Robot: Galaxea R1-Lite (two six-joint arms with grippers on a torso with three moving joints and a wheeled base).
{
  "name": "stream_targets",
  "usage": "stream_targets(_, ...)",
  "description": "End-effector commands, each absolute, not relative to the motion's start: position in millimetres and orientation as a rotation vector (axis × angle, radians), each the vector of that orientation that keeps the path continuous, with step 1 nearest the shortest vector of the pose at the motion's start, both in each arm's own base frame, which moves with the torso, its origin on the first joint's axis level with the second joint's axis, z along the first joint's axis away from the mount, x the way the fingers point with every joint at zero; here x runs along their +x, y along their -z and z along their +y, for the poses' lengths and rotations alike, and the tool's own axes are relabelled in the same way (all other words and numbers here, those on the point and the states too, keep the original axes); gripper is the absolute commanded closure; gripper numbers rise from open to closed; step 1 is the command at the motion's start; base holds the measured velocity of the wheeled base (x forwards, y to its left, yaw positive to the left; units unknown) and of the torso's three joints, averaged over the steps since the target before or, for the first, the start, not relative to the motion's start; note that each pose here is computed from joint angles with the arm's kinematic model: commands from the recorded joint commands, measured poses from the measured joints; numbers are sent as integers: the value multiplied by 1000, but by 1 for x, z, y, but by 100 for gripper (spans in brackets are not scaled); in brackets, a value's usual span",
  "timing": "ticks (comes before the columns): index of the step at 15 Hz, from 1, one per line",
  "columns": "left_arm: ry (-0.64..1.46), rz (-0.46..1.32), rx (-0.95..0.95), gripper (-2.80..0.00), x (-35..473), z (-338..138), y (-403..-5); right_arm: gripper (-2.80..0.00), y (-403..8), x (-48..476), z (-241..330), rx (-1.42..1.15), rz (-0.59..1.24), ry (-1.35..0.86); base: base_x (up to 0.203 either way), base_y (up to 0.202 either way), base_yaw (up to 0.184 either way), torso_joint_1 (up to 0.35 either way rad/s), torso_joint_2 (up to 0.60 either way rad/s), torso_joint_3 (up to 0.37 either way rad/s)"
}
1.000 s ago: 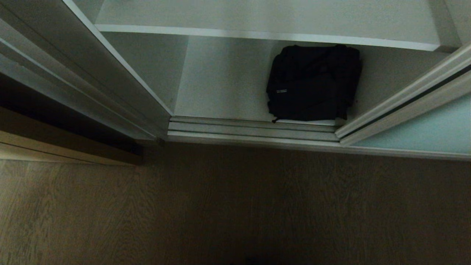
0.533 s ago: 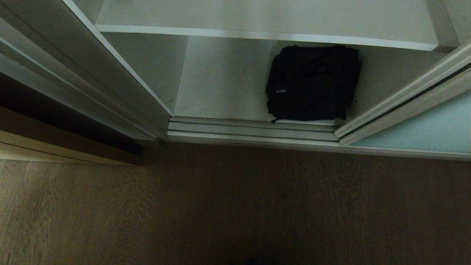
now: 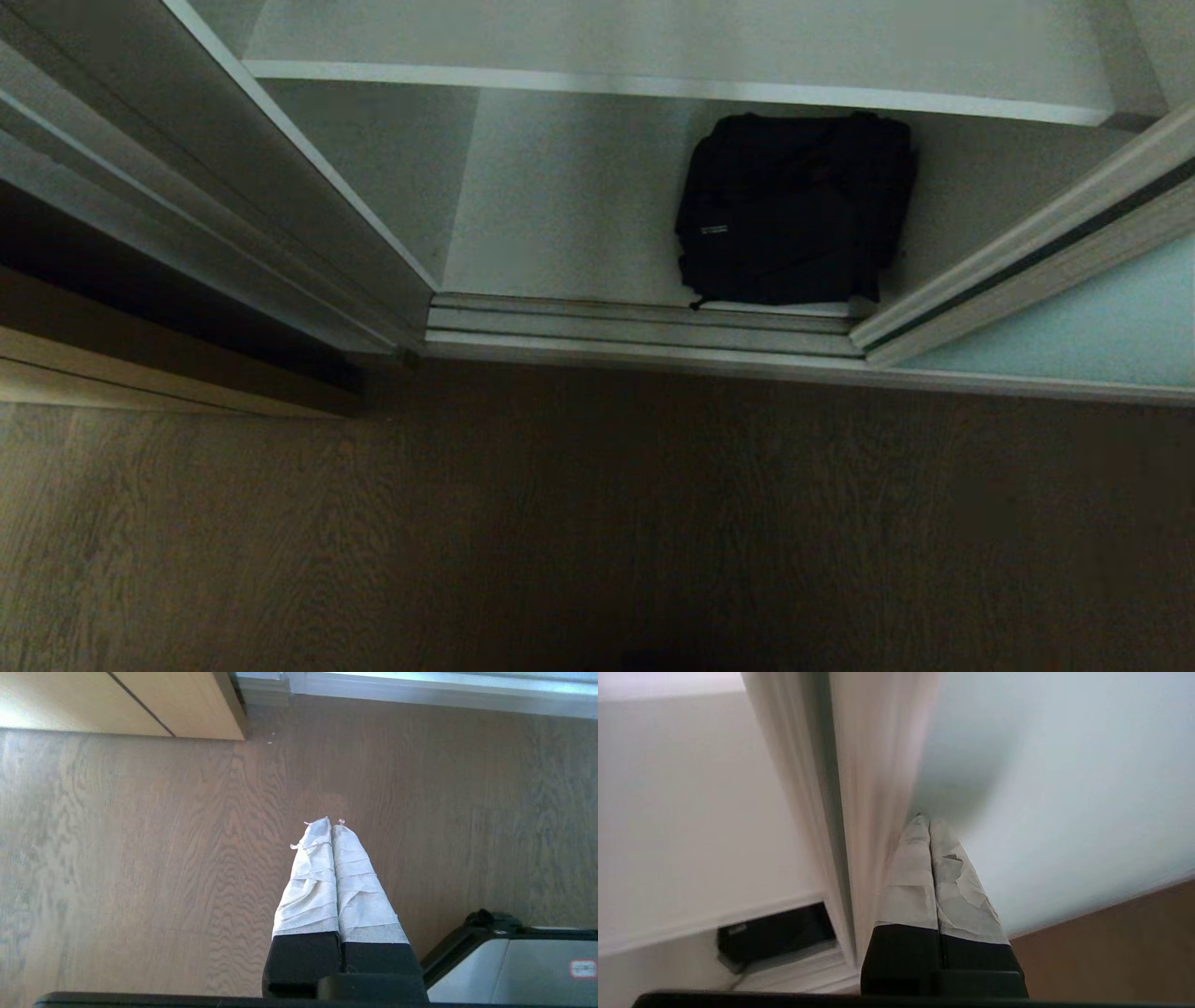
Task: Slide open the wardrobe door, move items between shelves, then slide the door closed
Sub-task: Close the door
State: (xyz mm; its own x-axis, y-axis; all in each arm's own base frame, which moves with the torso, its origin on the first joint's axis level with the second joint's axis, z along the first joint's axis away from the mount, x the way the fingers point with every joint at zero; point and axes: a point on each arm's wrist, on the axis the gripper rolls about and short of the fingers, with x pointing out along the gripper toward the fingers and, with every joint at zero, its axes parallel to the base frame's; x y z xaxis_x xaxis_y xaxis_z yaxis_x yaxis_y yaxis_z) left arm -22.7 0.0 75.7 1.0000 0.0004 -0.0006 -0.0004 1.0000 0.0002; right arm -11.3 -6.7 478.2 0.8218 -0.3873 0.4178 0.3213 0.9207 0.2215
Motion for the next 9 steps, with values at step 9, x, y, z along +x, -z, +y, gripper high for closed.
stream_targets(9, -1, 0, 0, 0, -23, 0, -76, 0, -457, -12, -6, 119, -381, 361, 0, 0, 0, 0, 0, 0)
